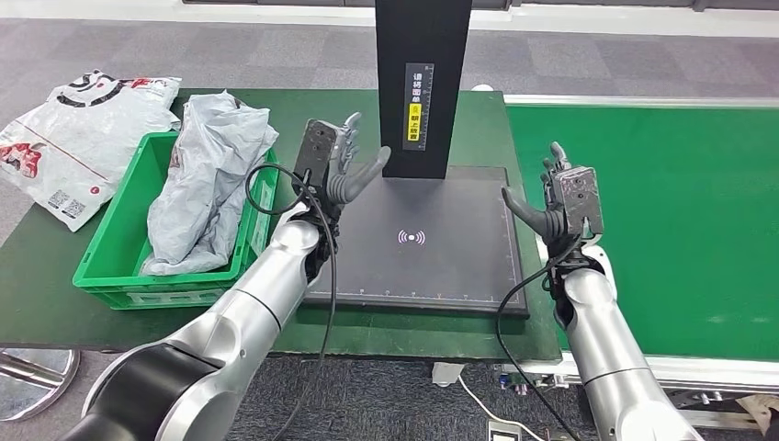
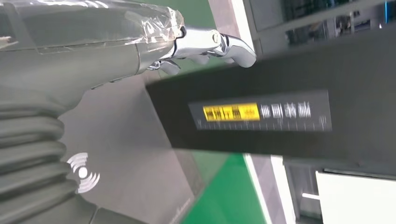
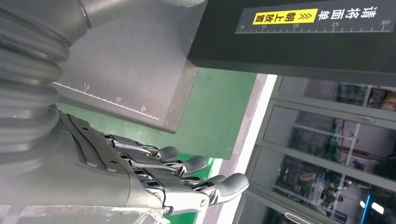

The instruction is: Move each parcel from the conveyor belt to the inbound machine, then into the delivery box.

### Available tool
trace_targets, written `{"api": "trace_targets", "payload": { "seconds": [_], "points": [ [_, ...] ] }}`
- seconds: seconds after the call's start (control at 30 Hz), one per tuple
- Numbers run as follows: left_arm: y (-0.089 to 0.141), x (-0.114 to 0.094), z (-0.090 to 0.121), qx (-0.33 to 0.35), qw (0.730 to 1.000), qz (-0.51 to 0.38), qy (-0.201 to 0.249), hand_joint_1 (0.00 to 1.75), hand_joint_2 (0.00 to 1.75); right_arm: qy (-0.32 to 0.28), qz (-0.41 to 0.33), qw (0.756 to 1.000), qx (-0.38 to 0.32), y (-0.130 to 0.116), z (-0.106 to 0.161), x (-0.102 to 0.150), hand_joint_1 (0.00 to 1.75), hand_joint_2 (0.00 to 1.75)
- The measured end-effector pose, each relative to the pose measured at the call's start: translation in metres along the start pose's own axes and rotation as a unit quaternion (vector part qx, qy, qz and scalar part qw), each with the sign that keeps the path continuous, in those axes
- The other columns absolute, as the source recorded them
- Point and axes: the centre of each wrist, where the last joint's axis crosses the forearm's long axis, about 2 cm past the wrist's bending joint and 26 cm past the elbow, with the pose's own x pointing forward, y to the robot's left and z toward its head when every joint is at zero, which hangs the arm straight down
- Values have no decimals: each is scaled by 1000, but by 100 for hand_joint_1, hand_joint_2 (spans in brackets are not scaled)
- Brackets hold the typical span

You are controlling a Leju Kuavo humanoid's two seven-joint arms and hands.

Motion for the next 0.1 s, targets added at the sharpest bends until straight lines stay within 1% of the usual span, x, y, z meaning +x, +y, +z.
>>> {"api": "trace_targets", "payload": {
  "seconds": [0.1],
  "points": [
    [-10, 1, 1, -14, 1000, -8, -1, 0, 175, 0, -2, 1000, 1, 2, 0, 1, 0, 175]
  ]
}}
